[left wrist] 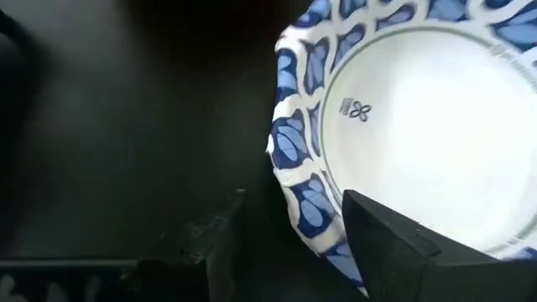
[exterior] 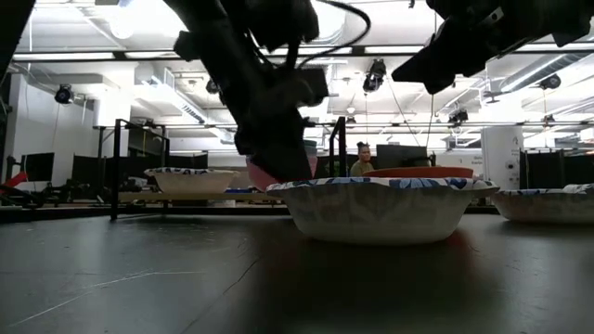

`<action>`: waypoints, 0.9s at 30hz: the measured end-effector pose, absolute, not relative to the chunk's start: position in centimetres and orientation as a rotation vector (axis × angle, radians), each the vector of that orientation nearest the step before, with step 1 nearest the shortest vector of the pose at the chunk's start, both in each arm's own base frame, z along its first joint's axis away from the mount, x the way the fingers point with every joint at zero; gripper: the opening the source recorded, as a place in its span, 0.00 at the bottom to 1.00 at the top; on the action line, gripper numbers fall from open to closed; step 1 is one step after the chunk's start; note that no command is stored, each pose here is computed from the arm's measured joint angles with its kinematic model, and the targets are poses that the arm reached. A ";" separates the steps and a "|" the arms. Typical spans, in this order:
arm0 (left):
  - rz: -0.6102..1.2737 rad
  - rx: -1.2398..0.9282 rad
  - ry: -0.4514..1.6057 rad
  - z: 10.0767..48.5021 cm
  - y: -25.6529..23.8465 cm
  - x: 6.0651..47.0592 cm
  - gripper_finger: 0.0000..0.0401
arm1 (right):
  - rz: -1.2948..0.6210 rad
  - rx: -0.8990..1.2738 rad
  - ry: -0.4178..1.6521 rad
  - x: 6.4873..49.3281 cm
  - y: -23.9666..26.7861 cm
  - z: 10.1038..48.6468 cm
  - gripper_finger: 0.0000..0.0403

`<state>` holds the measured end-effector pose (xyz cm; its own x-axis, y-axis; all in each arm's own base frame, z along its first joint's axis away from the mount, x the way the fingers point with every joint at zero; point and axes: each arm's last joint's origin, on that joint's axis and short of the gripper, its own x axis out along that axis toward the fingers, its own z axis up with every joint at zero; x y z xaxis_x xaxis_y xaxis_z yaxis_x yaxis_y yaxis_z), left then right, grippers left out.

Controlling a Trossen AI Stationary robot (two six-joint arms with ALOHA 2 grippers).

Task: Place and stack bowls onto a shelf
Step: Stack the white patterned bowl on top of the white patterned bowl

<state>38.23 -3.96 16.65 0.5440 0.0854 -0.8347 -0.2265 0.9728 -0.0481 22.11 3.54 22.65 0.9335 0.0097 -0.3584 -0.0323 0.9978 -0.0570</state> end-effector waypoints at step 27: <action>0.173 -0.120 1.178 20.6 -3.1 38.6 0.00 | 0.019 -0.055 0.371 22.1 3.5 22.6 0.02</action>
